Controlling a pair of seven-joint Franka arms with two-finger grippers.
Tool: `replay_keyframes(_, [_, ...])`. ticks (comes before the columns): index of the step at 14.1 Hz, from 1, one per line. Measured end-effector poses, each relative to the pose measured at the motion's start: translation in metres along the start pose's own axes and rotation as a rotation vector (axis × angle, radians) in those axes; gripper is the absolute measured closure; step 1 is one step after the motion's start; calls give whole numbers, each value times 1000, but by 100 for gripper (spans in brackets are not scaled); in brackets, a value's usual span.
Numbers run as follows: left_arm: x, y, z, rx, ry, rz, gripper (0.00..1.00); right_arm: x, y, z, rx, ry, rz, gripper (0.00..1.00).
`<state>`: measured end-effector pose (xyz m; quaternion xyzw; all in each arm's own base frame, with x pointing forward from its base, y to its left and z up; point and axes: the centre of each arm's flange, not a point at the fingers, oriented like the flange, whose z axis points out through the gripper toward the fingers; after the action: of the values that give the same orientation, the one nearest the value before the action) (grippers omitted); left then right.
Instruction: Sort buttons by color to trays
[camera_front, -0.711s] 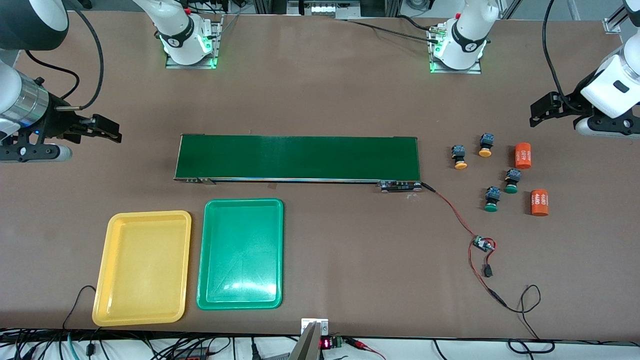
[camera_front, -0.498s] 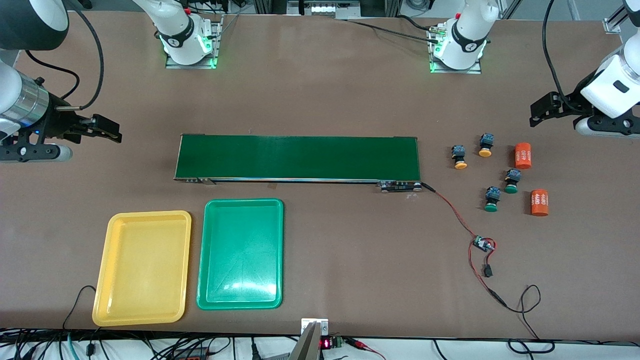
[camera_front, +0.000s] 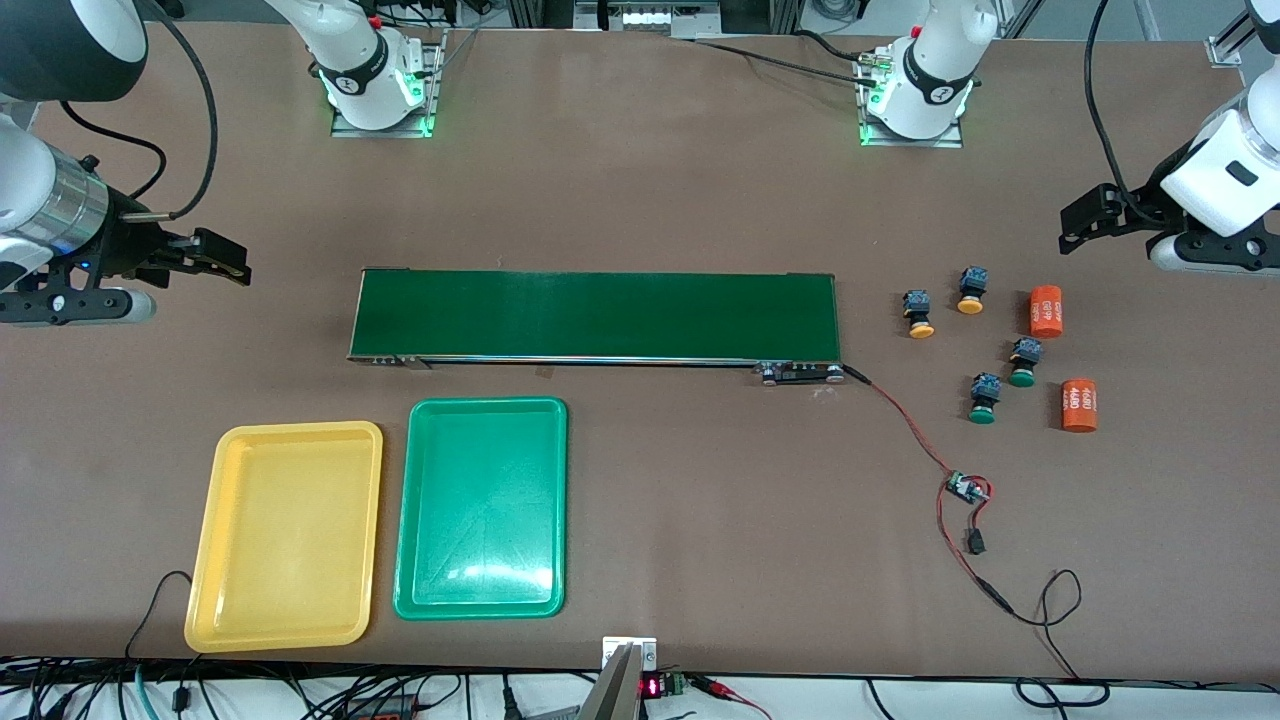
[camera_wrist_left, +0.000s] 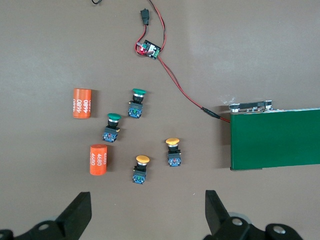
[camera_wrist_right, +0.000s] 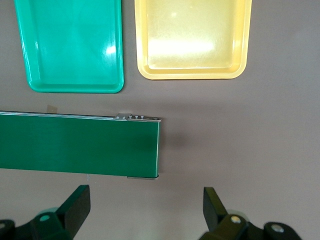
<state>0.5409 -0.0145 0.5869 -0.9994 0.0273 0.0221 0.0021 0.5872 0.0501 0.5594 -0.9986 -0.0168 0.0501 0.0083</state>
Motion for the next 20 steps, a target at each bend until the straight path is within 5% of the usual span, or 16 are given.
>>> replay_keyframes(14, [30, -30, 67, -9, -199, -42, 0, 3, -6, 6, 0, -11, -10, 0])
replay_keyframes(20, [36, -91, 175, 1, -21, 28, 0, 4, -5, 8, 0, -15, -10, 0])
